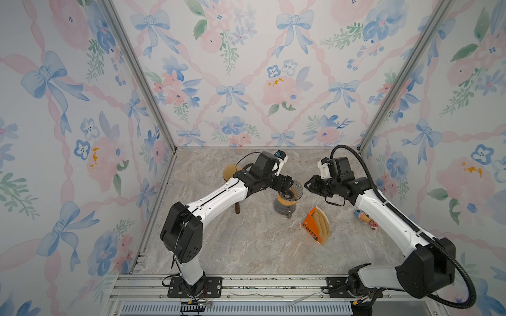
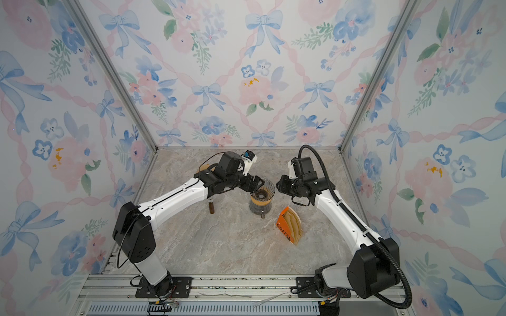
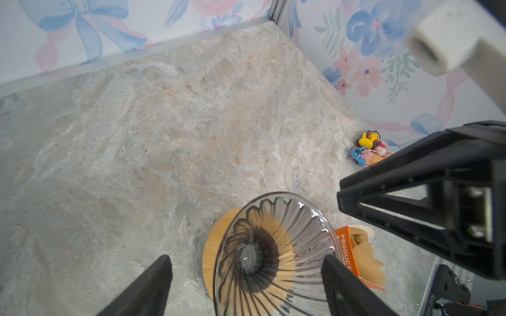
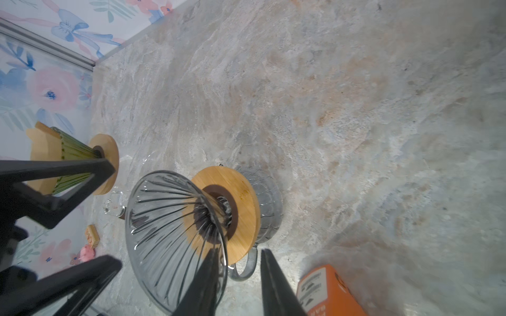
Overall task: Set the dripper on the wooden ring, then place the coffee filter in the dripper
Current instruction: 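Raise the left gripper over the dripper while the right gripper holds its rim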
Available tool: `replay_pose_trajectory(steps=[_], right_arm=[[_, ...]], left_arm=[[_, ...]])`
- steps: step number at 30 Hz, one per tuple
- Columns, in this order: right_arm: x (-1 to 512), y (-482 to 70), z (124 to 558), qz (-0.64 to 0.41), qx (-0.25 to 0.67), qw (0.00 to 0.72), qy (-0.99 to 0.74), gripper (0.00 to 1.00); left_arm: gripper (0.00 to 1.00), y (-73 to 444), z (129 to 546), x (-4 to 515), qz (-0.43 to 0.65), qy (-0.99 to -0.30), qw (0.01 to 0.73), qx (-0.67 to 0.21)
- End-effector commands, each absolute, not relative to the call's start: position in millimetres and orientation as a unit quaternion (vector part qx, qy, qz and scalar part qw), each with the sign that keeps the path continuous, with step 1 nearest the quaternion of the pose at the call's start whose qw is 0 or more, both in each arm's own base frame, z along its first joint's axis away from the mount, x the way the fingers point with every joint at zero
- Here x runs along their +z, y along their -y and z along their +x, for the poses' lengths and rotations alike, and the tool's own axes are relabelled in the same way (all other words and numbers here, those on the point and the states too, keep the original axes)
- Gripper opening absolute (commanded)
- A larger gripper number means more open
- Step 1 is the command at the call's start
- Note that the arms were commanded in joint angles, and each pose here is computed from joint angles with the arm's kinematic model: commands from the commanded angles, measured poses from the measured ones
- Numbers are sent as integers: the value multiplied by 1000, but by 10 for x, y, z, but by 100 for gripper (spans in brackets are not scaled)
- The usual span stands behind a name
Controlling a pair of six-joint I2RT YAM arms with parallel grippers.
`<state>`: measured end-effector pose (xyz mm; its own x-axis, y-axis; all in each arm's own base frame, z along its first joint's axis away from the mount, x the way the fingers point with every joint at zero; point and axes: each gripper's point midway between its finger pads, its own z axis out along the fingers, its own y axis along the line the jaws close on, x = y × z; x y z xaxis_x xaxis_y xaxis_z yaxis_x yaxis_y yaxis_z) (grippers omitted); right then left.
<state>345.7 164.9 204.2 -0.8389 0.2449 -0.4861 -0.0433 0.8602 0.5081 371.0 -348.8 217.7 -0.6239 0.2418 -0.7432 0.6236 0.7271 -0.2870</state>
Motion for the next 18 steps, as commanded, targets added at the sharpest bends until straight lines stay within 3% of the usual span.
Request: replay_pose_trajectory(steps=[1,18], right_arm=[[2050,-1752,3490,53,292,278,-913,29],[1740,-1785,3372,62,297,244,-921,26]], left_arm=[[83,3542,3759,2341,246,-852,343,-310],[60,3420,3802,1925,255,-871,303,-293]])
